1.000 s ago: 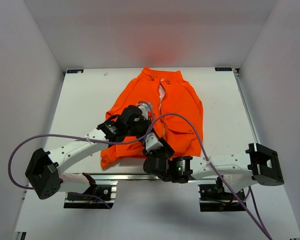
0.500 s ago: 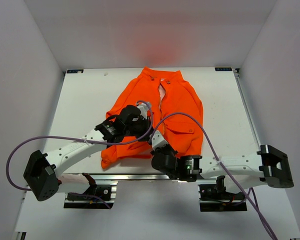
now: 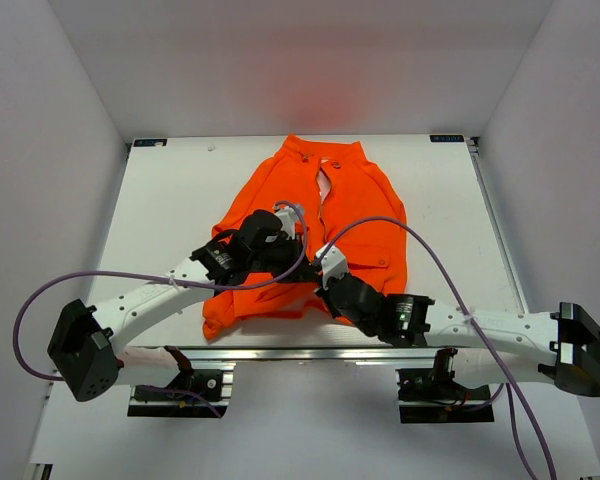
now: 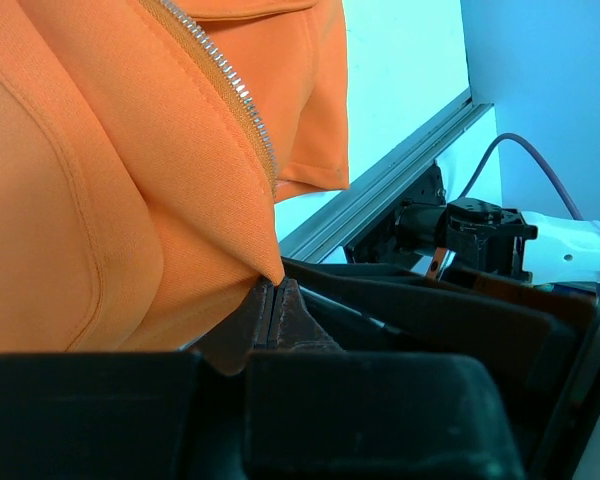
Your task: Zip up the jacket
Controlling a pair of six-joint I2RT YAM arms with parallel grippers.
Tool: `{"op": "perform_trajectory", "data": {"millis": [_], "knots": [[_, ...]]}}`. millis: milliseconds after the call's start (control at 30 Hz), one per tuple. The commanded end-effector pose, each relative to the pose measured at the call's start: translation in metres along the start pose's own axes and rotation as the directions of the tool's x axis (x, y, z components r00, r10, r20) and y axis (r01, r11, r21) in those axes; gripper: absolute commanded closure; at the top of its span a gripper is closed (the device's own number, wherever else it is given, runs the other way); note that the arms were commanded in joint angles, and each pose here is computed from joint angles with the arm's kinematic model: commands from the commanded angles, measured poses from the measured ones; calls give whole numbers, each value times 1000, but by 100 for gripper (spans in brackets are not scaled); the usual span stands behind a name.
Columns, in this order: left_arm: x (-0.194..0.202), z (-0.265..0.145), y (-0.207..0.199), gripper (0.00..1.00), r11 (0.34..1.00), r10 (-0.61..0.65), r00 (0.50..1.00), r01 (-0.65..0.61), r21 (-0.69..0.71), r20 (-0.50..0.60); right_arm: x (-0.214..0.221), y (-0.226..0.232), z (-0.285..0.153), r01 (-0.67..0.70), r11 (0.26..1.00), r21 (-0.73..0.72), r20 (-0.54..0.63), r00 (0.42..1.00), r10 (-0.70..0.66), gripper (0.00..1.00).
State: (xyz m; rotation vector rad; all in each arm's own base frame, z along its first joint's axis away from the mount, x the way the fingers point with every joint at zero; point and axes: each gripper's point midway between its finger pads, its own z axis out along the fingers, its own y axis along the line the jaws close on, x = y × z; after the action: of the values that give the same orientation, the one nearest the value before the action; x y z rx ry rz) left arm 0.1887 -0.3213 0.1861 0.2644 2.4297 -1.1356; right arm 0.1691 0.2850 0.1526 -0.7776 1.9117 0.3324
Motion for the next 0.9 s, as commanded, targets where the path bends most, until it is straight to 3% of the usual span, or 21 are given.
{"op": "perform_trajectory", "data": {"millis": [0, 300, 533, 867], "knots": [[11, -3, -4, 100, 999, 26, 999, -25, 21, -45, -23, 10, -6, -81, 991, -106, 66, 994, 89, 97], [10, -4, -10, 100, 997, 53, 998, -51, 51, -43, -15, 22, -9, -58, 974, -219, 34, 997, 68, 87], [13, -3, -10, 100, 997, 60, 996, -56, 56, -66, -14, 19, -6, -49, 971, -232, 25, 998, 57, 68], [13, -2, -12, 100, 996, 70, 995, -65, 67, -74, -2, 9, -3, -19, 978, -208, -9, 1000, 18, 67]]}}
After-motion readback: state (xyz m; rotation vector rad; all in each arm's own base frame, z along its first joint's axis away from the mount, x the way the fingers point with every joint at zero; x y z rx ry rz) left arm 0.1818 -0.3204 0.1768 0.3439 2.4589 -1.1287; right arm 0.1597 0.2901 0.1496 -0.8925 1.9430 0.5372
